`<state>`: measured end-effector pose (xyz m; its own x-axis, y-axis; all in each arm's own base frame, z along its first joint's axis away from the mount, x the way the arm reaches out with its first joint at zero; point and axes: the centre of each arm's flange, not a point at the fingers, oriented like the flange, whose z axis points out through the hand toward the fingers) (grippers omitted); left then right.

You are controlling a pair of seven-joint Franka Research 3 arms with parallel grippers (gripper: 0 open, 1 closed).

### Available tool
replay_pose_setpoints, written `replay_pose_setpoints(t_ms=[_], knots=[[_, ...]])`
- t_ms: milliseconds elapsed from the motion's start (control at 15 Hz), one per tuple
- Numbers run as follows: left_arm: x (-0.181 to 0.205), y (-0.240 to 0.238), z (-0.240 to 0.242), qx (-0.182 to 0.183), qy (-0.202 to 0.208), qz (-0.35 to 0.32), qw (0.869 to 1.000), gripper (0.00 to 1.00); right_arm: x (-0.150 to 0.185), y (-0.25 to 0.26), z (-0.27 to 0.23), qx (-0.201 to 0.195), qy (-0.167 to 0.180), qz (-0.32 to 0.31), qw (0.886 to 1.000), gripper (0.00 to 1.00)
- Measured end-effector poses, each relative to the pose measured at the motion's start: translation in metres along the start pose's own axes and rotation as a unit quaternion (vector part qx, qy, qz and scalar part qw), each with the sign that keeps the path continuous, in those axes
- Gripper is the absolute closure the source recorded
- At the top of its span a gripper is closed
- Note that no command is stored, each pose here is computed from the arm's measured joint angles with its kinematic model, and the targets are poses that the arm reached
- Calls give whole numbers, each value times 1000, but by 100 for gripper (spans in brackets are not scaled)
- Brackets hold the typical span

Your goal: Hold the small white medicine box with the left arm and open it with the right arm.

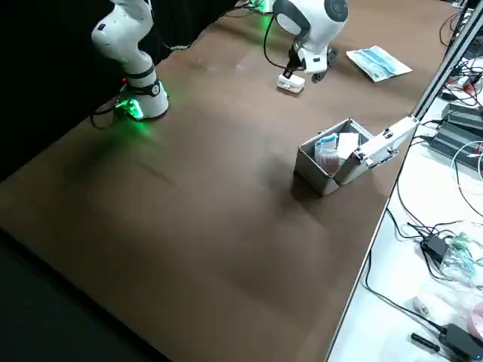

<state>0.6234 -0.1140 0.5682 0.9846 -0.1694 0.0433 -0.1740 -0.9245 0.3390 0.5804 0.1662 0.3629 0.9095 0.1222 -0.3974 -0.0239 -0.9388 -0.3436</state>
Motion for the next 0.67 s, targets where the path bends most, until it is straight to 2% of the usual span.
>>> replay_pose_setpoints(t_ms=[133, 267, 400, 667], knots=[[2, 5, 0, -55, 7, 51, 997, 1, 8, -13, 24, -8, -8, -9, 1000, 99], [5, 9, 5, -105, 16, 106, 989, 1, 14, -27, 45, -15, -12, -19, 1000, 99], [10, 11, 14, -152, 26, 150, 977, 1, 21, -35, 60, -20, -4, -25, 999, 99], [21, 9, 36, -221, 50, 225, 948, 1, 34, -40, 81, -22, 8, -38, 999, 99]])
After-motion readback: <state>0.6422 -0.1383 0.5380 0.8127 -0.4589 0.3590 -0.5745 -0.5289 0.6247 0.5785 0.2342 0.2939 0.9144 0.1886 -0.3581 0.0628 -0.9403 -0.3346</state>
